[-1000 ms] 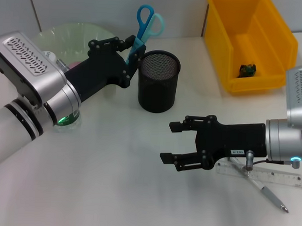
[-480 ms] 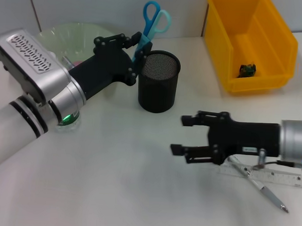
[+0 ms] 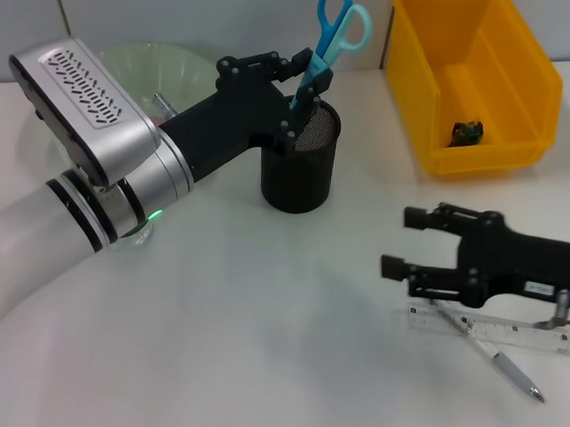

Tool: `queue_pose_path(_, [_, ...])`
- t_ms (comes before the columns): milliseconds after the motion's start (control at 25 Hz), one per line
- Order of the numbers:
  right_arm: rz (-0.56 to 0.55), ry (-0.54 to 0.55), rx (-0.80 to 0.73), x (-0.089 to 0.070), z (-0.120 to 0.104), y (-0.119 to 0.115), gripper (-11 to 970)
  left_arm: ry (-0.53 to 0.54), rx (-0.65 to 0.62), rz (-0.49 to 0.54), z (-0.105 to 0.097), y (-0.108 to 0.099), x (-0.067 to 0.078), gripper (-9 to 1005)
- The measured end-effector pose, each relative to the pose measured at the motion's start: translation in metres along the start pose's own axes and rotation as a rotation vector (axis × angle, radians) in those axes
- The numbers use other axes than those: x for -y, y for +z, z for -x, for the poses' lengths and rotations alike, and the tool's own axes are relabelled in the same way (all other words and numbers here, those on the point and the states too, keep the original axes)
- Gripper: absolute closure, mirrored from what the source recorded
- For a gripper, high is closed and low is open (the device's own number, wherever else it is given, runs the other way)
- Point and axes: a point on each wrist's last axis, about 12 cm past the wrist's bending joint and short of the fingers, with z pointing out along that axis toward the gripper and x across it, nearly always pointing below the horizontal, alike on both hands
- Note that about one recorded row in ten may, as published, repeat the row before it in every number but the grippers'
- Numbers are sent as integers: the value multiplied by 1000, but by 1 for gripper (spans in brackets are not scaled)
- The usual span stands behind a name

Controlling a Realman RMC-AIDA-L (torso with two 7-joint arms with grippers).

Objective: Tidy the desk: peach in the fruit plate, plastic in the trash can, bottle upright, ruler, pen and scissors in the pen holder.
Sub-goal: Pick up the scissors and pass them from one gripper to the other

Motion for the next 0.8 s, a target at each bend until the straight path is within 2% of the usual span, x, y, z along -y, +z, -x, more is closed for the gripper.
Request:
queue_pose_path(520, [-100, -8, 79, 0, -10, -41, 141, 7, 29, -38, 6, 7, 5, 691])
queue_pose_path(560, [-115, -4, 90, 1, -11, -46, 141, 3, 46, -52, 11, 14, 7, 690])
queue_pose_path(800, [-285, 2, 239, -1, -27, -90, 140, 6, 61, -58, 15, 19, 7, 688])
